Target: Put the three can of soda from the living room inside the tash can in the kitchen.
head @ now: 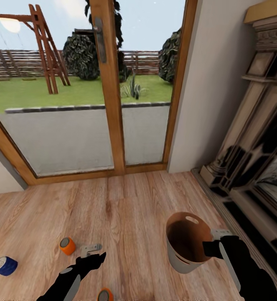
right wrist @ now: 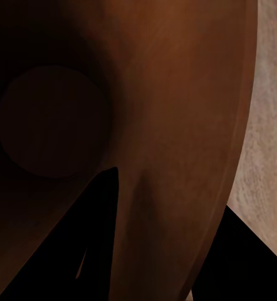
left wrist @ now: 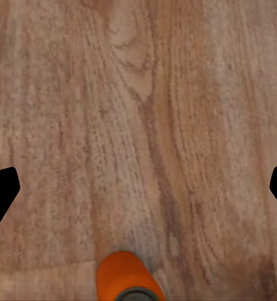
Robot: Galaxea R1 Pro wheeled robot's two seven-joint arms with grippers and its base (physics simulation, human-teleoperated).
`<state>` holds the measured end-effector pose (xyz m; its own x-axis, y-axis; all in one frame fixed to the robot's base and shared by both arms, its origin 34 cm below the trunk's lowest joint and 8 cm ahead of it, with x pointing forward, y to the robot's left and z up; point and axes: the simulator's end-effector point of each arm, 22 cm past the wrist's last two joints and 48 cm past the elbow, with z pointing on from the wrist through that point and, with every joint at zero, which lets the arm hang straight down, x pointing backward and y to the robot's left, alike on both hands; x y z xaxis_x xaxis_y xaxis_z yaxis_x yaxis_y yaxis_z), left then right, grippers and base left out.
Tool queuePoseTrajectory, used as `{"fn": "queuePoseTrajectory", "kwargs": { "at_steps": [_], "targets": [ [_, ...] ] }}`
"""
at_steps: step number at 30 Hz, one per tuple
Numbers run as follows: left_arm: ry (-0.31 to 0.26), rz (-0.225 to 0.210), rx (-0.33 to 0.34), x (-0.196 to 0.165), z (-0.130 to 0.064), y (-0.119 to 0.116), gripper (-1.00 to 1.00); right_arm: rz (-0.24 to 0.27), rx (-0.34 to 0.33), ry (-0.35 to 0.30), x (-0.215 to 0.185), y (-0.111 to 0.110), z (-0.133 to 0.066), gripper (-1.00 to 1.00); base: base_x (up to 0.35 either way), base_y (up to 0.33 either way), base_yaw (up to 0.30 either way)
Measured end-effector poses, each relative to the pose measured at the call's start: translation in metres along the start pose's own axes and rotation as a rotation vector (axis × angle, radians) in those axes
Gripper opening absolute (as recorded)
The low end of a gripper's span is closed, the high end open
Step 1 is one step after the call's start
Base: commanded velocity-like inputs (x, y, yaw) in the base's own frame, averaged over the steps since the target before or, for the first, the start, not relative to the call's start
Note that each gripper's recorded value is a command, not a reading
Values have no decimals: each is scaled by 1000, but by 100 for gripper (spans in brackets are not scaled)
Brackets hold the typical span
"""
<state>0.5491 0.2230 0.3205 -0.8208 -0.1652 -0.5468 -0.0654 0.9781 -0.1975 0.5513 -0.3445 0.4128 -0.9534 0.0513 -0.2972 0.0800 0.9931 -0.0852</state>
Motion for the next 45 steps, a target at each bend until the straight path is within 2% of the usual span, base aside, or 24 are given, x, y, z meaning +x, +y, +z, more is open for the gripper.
{"fn": "queuePoseTrajectory", "kwargs": {
  "at_steps": [45],
  "targets": [
    [73,-11,-9,37,13,5,100,-6,4,54,17,0,22,-100,0,0,0]
  ]
}}
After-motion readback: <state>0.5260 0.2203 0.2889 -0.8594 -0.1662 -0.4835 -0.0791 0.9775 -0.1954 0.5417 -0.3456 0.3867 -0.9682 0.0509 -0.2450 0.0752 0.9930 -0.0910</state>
